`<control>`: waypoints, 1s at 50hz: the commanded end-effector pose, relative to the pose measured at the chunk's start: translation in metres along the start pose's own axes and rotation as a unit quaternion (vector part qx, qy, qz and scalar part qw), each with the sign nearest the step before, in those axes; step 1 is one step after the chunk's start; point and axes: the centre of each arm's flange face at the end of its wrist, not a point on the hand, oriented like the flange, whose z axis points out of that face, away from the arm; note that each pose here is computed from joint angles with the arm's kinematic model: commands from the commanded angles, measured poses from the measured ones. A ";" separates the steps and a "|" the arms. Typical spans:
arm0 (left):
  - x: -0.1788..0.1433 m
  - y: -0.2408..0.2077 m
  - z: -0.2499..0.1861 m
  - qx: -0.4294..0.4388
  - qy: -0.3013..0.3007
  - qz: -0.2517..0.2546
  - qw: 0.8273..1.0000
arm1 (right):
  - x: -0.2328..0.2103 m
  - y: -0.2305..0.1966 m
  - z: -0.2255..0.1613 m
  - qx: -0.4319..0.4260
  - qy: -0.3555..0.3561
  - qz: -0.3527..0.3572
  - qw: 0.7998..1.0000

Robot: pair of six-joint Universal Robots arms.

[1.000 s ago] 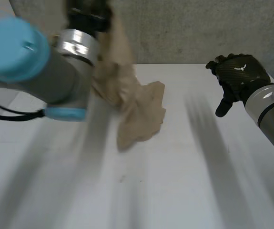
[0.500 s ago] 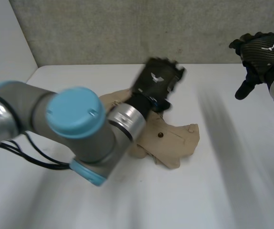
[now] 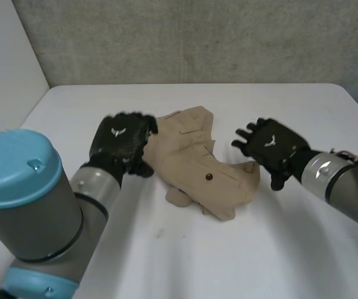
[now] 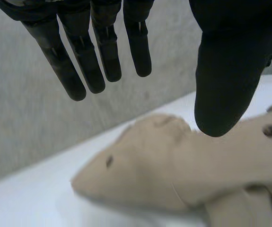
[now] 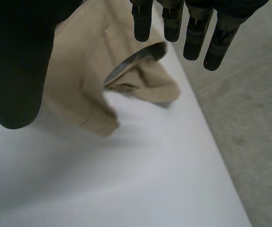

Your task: Fold the shorts.

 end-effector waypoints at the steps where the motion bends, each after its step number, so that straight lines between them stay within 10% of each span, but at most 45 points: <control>1: -0.002 0.027 -0.013 -0.084 -0.017 -0.072 0.994 | -0.013 0.022 0.021 0.007 -0.009 -0.015 1.000; 50: 0.051 0.111 0.073 -0.138 0.019 -0.058 0.989 | 0.020 0.011 0.030 0.008 0.147 0.162 0.976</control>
